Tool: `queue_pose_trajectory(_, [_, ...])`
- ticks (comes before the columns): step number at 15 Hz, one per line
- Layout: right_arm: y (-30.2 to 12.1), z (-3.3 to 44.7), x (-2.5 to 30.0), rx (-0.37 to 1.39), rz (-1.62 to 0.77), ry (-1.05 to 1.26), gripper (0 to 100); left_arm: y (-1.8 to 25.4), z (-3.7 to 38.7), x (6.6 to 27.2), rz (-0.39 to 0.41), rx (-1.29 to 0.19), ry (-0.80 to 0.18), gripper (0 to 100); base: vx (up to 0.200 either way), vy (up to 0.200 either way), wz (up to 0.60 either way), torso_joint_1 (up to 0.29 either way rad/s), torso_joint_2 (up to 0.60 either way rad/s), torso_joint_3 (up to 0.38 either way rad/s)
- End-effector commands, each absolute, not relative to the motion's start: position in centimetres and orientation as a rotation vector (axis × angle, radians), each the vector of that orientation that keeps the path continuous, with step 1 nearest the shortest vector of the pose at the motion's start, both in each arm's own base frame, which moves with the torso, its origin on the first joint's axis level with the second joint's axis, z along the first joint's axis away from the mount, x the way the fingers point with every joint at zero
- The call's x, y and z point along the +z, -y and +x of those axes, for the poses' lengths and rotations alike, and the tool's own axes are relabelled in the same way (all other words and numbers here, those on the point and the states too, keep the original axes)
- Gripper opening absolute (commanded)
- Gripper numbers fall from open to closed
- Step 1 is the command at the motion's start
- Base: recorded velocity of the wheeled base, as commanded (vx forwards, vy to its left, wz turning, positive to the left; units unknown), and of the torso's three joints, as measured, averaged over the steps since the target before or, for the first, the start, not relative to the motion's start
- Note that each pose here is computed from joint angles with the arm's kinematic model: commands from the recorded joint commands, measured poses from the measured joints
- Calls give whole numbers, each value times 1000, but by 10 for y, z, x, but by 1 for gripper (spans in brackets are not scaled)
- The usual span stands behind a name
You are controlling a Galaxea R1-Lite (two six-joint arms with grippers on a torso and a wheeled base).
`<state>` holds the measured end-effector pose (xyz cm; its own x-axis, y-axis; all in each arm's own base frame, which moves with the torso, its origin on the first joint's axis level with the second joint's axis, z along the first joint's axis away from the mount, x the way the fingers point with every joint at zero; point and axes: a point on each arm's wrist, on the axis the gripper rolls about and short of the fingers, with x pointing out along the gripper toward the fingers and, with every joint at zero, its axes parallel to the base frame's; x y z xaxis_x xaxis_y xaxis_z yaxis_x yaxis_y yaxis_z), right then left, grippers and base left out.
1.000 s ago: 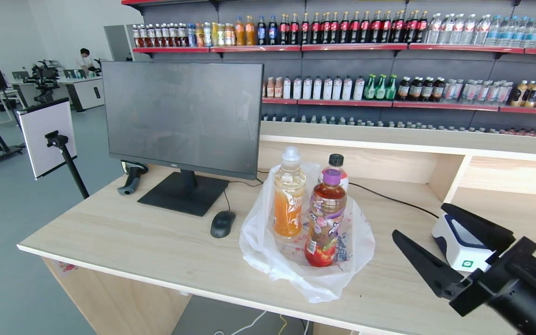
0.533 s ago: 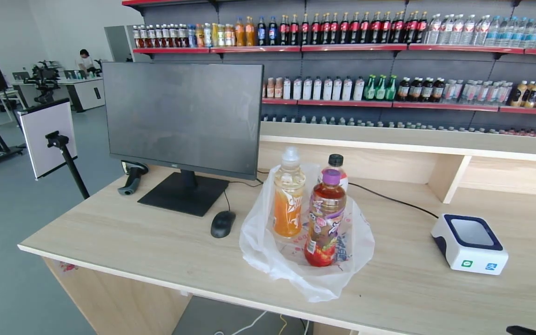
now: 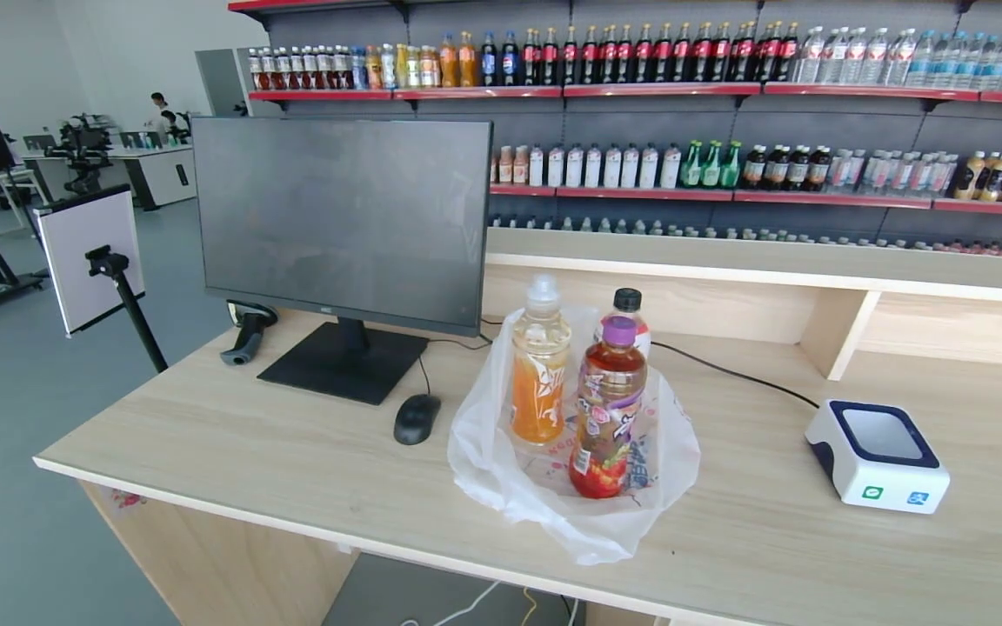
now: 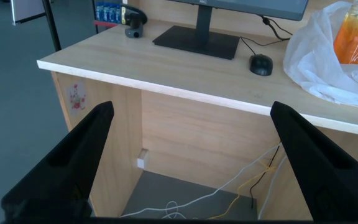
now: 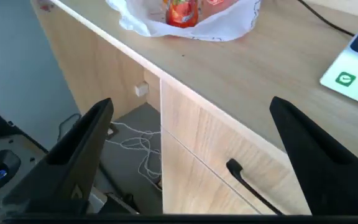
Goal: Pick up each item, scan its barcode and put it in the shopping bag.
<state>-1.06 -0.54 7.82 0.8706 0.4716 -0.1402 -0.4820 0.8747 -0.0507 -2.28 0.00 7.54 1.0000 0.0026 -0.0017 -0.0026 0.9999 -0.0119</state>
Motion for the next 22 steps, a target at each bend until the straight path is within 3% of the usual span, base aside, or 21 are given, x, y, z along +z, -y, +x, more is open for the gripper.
queue_pose_trajectory(1, [3, -15, 77, 209, -57, -88, 100, 0, -23, 75, -11, 3, -3, 100, 0, 0, 0, 0, 0, 0])
queue_pose_trajectory(5, [3, -15, 77, 194, -57, -92, 100, 0, -23, 75, -11, 3, -3, 100, 0, 0, 0, 0, 0, 0])
queue_pose_trajectory(9, [1, -16, 77, 43, -4, -83, 100, 0, -23, 75, -9, 3, -3, 100, 0, 0, 0, 0, 0, 0])
queue_pose_trajectory(22, [0, -23, 76, 0, -74, 2, 100, 0, -23, 75, -12, 3, -3, 100, 0, 0, 0, 0, 0, 0])
